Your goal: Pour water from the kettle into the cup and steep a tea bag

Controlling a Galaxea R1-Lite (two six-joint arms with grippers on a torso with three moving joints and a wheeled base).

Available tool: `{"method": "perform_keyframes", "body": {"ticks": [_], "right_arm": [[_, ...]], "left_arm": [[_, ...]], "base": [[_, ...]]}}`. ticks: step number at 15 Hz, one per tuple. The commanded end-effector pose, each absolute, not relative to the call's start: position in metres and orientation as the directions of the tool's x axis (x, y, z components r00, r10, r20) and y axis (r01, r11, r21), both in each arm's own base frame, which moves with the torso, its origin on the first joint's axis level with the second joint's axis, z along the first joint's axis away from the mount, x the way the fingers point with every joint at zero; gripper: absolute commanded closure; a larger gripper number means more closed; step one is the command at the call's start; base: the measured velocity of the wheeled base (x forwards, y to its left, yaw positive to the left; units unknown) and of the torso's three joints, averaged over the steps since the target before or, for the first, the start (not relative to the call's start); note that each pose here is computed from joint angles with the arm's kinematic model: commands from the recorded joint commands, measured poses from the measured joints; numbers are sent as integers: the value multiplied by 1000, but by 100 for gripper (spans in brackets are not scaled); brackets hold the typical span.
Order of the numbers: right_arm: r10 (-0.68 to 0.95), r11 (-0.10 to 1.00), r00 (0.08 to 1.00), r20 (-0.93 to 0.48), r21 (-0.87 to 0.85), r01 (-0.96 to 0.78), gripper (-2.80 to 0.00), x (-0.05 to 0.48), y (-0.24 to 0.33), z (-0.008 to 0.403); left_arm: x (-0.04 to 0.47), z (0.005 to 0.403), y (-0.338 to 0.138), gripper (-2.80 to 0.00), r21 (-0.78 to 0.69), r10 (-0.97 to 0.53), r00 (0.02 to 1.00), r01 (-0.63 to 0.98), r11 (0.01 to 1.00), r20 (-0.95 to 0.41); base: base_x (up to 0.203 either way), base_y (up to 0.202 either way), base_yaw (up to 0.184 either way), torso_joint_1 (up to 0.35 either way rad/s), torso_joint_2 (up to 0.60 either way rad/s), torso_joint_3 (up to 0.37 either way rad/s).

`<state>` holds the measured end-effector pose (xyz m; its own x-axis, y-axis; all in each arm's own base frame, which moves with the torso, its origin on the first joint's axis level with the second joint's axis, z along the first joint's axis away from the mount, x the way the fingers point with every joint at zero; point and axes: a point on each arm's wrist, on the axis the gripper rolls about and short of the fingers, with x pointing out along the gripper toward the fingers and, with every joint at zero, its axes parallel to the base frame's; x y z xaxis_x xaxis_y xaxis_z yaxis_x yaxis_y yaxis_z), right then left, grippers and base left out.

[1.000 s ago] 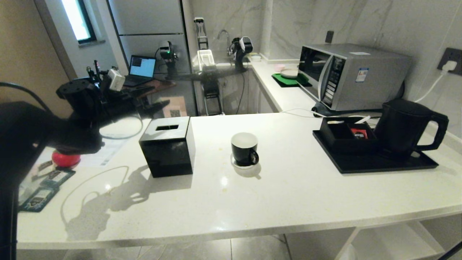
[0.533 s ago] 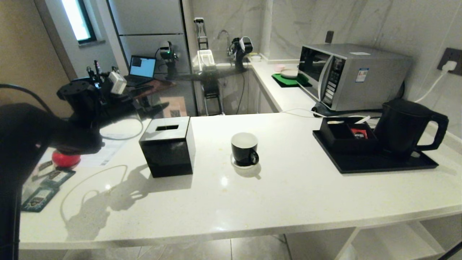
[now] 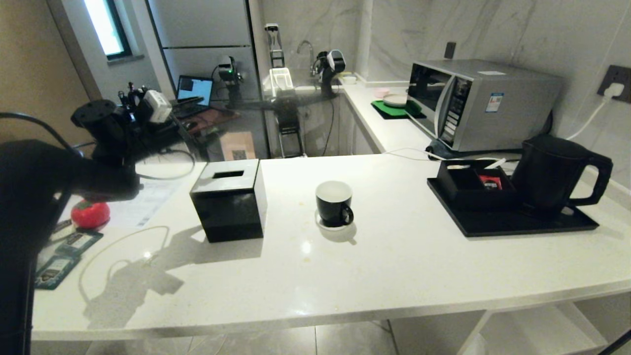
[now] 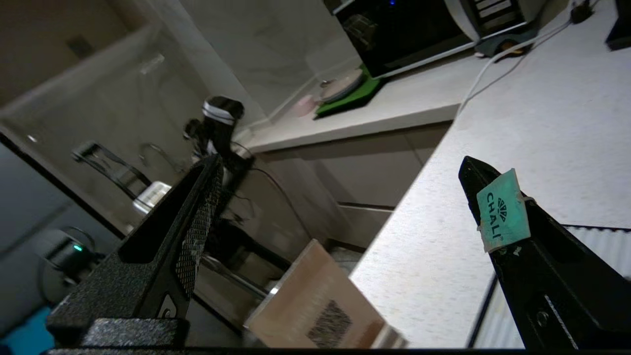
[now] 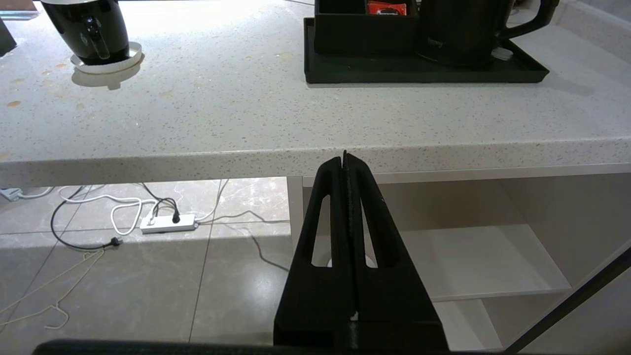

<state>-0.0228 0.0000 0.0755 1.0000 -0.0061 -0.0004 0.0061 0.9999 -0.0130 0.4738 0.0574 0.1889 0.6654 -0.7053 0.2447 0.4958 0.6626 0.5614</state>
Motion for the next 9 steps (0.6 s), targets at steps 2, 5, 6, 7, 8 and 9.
{"method": "perform_keyframes", "body": {"ticks": [2, 5, 6, 7, 8, 9], "right_arm": [[-6, 1000, 1000, -3, -14, 6, 0, -23, 0, 75], [-6, 1000, 1000, -2, -14, 6, 0, -23, 0, 76], [-6, 1000, 1000, -3, -14, 6, 0, -23, 0, 75], [-6, 1000, 1000, -2, -15, 6, 0, -23, 0, 76], [-6, 1000, 1000, -2, -14, 6, 0, -23, 0, 76], [-6, 1000, 1000, -3, -14, 6, 0, -23, 0, 75]], "left_arm": [[472, 193, 58, -280, 616, -713, 645, 450, 647, 276], [471, 193, 57, -280, 643, -741, 613, 455, 615, 275], [471, 191, 57, -280, 647, -747, 607, 458, 609, 273], [470, 189, 56, -280, 656, -756, 596, 461, 598, 270], [469, 189, 56, -280, 677, -768, 582, 452, 580, 269], [468, 189, 56, -280, 690, -776, 572, 449, 567, 266]], "base": [[0, 0, 0, 0, 0, 0], [0, 0, 0, 0, 0, 0], [0, 0, 0, 0, 0, 0], [0, 0, 0, 0, 0, 0], [0, 0, 0, 0, 0, 0], [0, 0, 0, 0, 0, 0]]}}
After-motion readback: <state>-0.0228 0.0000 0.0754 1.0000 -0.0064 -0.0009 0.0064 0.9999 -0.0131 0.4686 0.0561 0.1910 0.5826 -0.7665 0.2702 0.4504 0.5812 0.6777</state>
